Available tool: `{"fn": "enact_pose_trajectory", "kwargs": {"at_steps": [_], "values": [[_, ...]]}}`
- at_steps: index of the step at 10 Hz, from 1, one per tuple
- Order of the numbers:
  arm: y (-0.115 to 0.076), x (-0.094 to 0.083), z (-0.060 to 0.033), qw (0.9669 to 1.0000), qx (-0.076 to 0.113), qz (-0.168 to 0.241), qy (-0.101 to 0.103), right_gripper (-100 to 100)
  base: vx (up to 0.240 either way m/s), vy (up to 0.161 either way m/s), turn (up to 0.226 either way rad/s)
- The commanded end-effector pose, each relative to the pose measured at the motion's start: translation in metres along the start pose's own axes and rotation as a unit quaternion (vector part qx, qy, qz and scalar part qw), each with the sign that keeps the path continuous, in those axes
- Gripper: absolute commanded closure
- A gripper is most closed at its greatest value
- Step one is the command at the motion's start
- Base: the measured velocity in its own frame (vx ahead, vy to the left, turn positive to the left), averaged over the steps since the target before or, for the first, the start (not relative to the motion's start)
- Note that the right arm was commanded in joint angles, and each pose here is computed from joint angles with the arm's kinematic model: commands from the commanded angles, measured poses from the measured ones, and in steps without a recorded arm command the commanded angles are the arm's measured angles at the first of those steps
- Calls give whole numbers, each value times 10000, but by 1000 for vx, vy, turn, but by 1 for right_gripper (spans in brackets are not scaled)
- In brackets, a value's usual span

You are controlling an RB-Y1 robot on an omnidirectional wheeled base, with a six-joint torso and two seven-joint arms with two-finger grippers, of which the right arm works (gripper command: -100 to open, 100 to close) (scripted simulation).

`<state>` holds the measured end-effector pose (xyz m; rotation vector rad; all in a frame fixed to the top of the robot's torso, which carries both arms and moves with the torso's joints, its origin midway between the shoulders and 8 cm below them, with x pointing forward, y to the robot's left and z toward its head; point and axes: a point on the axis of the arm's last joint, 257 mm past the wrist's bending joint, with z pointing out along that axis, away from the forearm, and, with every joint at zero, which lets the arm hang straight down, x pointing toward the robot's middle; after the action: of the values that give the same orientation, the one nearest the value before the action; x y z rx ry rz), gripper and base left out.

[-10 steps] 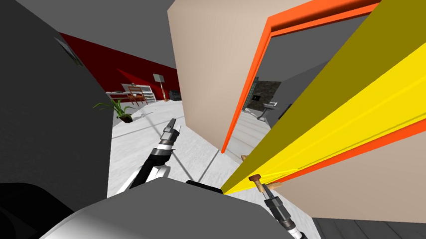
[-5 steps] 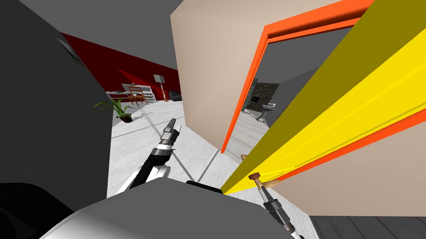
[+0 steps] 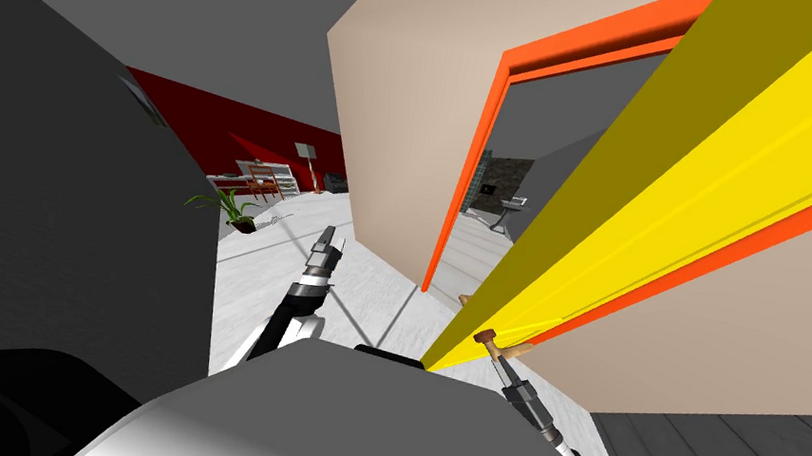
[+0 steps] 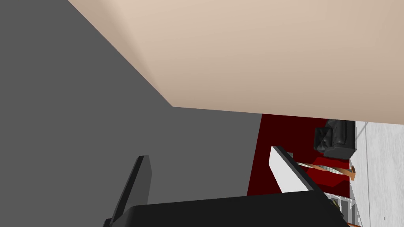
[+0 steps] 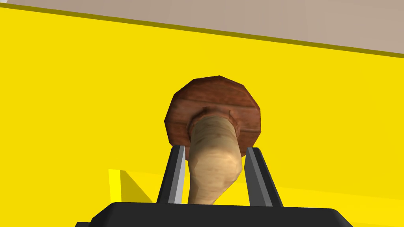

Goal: Pull the door open

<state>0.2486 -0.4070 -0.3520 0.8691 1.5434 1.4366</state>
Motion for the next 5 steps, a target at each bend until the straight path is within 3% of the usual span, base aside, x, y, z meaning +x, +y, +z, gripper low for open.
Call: {"fn": "enact_pose_trajectory", "kwargs": {"at_steps": [1,5], "values": [[-17,75,-26,10000,14,53,49,100,0,0,0],[-15,93,-36,10000,11,55,76,100,-1,-4,16]]}}
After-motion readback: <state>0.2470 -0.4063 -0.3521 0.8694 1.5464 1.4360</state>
